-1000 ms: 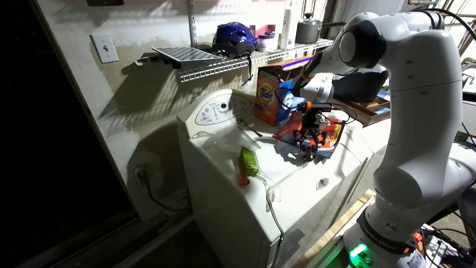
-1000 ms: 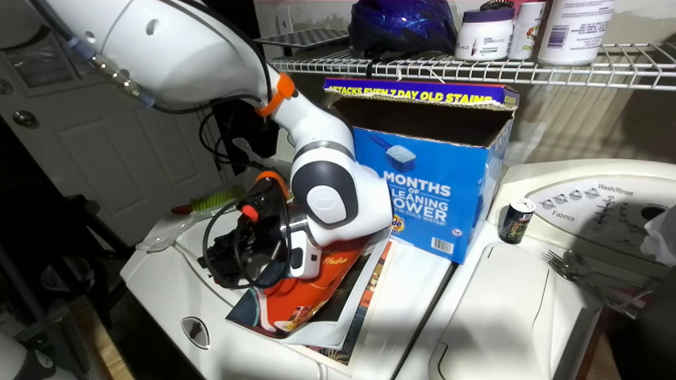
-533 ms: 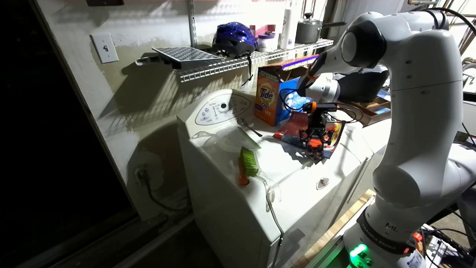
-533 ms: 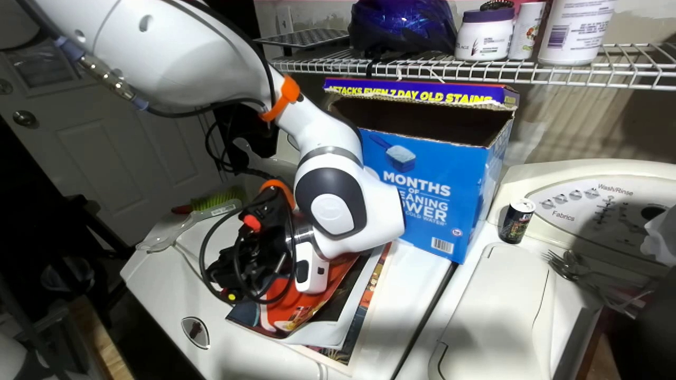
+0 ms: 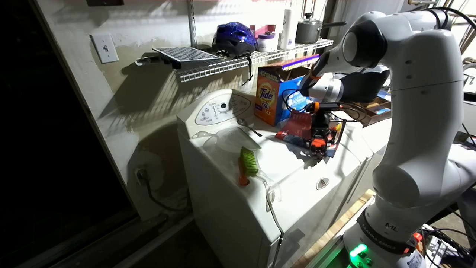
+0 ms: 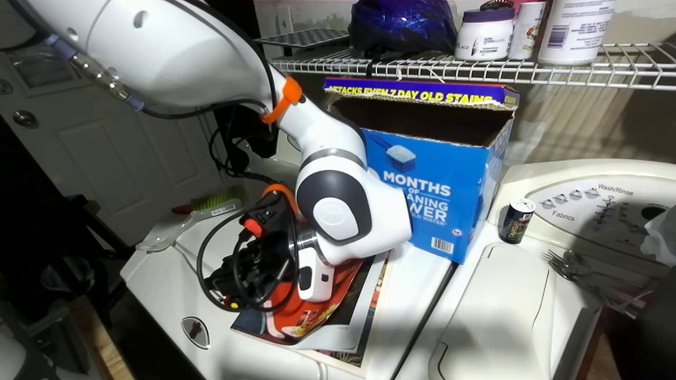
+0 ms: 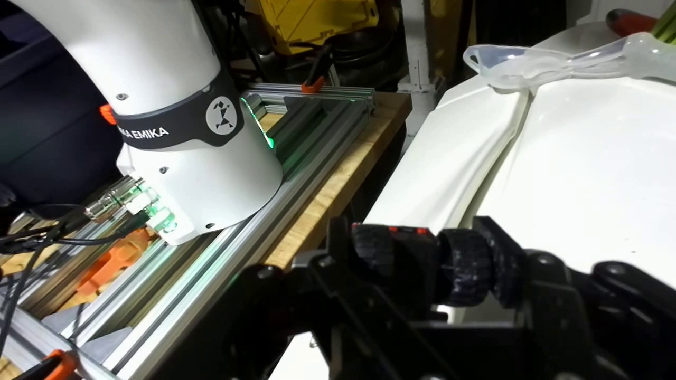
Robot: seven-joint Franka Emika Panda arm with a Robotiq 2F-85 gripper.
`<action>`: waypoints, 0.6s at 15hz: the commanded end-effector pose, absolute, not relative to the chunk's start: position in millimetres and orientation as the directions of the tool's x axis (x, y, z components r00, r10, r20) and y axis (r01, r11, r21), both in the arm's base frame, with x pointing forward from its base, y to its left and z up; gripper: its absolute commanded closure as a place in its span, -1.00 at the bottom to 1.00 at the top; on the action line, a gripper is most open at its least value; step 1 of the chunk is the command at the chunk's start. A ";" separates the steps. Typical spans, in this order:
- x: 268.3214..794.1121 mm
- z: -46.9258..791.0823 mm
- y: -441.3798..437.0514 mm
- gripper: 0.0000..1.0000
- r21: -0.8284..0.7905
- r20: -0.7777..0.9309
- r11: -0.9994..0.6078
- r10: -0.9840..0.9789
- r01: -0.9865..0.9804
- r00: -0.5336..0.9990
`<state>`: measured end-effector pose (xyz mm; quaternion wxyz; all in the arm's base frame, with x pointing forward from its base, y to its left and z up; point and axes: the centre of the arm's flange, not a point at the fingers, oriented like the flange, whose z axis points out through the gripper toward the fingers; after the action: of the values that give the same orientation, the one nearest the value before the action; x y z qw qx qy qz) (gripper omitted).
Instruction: Turn the toy car on the left over
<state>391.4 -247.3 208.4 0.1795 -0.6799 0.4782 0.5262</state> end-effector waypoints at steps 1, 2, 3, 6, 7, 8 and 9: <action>395.5 220.3 -254.8 0.29 0.267 -0.853 -0.481 -0.522 -0.835 0.027; 396.8 223.7 -255.9 0.29 0.264 -0.845 -0.484 -0.533 -0.834 0.042; 398.2 228.0 -257.1 0.29 0.259 -0.839 -0.490 -0.542 -0.832 0.058; 402.9 238.4 -262.6 0.29 0.255 -0.806 -0.503 -0.582 -0.826 0.106; 404.0 241.6 -264.0 0.29 0.256 -0.795 -0.505 -0.596 -0.824 0.118; 405.8 243.1 -265.5 0.29 0.255 -0.784 -0.509 -0.607 -0.822 0.133; 407.4 246.9 -266.7 0.29 0.255 -0.769 -0.510 -0.622 -0.821 0.148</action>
<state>403.3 -266.2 232.4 0.1369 -0.7283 0.4840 0.4653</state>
